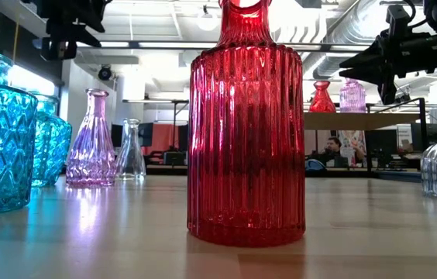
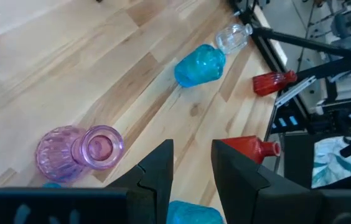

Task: Sort vases onto shelf
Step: Put the top left blue vase on the shelf

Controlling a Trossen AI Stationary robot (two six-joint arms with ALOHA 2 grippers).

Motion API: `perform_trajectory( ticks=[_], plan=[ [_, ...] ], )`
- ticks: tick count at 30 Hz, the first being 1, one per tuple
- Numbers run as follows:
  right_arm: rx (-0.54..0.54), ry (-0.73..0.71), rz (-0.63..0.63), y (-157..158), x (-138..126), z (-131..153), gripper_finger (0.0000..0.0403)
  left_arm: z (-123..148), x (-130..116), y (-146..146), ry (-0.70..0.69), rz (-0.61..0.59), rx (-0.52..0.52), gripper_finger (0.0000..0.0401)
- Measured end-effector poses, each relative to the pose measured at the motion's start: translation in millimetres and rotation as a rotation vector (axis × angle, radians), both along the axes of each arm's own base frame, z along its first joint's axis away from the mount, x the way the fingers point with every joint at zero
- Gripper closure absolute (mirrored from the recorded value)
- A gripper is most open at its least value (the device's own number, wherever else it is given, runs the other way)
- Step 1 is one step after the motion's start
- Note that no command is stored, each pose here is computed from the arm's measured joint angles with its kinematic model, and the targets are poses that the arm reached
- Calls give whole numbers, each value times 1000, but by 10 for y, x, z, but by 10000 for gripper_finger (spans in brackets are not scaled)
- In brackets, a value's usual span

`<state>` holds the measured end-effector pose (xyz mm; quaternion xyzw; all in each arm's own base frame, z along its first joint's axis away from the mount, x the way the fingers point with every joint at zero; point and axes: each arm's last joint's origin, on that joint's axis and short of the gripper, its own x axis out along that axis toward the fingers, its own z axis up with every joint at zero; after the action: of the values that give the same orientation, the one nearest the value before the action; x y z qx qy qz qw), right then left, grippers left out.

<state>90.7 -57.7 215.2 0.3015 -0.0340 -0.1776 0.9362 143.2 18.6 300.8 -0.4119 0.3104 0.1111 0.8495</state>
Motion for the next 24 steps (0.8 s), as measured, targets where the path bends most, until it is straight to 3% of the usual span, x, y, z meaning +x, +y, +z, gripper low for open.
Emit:
perform_trajectory(
  ticks=[3, 15, 24],
  plan=[
    [0, 0, 0, 0, 0, 0, 341, -14, 27, 3, 9, -7, -4, 300],
    [0, 0, 0, 0, 0, 0, 341, -94, -19, -172, 152, -41, -267, 300],
    [1, 1, 0, 0, 0, -1, 341, -191, -120, -251, 314, 26, -250, 300]
  ],
)
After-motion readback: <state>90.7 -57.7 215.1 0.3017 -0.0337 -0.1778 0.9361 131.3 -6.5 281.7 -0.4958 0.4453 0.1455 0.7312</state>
